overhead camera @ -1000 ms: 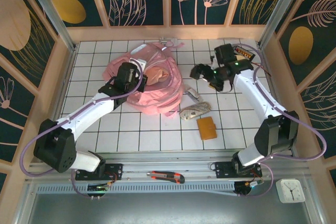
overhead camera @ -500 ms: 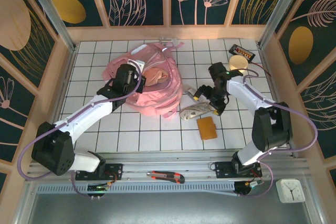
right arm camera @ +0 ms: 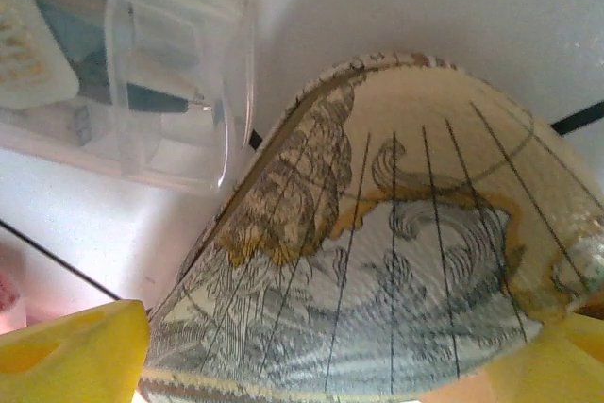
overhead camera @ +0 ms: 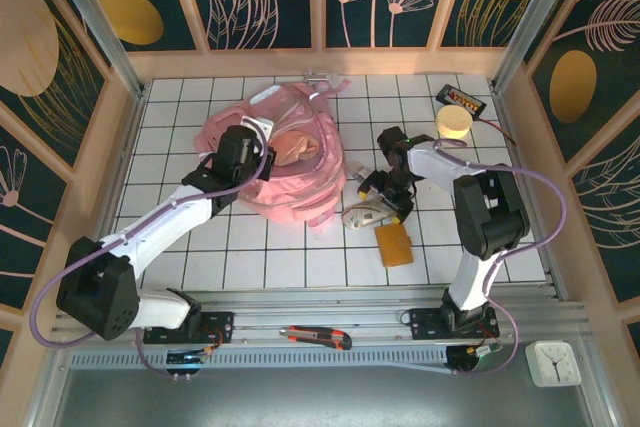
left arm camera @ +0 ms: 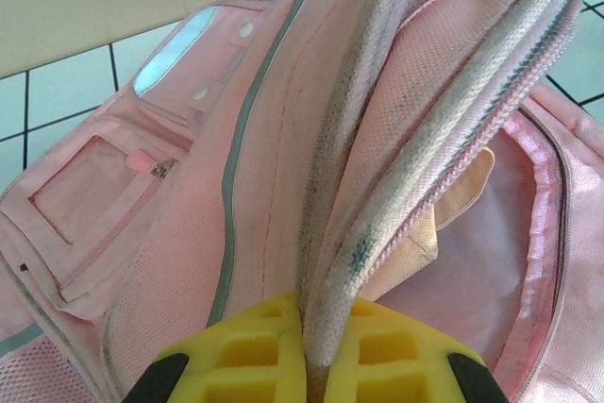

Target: Pack the student bag

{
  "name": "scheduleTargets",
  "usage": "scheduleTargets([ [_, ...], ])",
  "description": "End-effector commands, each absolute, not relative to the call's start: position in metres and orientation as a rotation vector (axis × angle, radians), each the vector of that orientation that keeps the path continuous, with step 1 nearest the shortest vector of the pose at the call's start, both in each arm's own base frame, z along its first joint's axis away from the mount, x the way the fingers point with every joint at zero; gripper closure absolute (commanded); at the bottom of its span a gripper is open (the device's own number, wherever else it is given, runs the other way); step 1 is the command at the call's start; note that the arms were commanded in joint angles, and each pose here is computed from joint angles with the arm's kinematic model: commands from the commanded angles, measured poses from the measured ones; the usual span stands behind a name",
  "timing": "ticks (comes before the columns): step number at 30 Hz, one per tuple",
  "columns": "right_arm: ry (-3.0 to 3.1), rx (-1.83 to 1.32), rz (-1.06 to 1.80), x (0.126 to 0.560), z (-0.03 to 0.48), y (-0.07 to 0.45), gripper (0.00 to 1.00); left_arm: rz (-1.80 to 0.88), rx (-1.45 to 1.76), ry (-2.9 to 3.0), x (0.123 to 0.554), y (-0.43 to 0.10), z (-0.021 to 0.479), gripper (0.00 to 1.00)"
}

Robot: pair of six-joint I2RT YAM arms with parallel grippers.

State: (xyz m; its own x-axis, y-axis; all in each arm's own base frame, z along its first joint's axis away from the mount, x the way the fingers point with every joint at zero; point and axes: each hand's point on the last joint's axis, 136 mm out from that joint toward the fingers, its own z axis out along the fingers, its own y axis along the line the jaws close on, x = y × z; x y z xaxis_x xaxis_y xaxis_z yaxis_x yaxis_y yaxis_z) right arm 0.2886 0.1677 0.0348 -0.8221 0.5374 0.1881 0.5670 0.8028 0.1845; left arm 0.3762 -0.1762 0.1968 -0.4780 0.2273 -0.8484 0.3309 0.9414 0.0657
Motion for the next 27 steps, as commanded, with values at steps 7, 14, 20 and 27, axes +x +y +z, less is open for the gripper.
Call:
scheduleTargets([
  [7,-2.876,-0.899,-0.345,0.313,0.023,0.178,0.19,-0.152,0.35,1.956,0.38,-0.176,0.235,1.0],
  [14,-2.874,-0.893,-0.364,0.314,0.025,0.182,0.36,-0.155,0.348,1.951,0.38,-0.176,0.237,1.0],
  [20,-2.89,-0.868,-0.41,0.316,0.042,0.186,0.38,-0.157,0.347,1.95,0.38,-0.175,0.237,1.0],
  [27,-2.957,-0.859,-0.509,0.322,0.089,0.18,0.39,-0.168,0.338,1.941,0.382,-0.177,0.244,1.0],
])
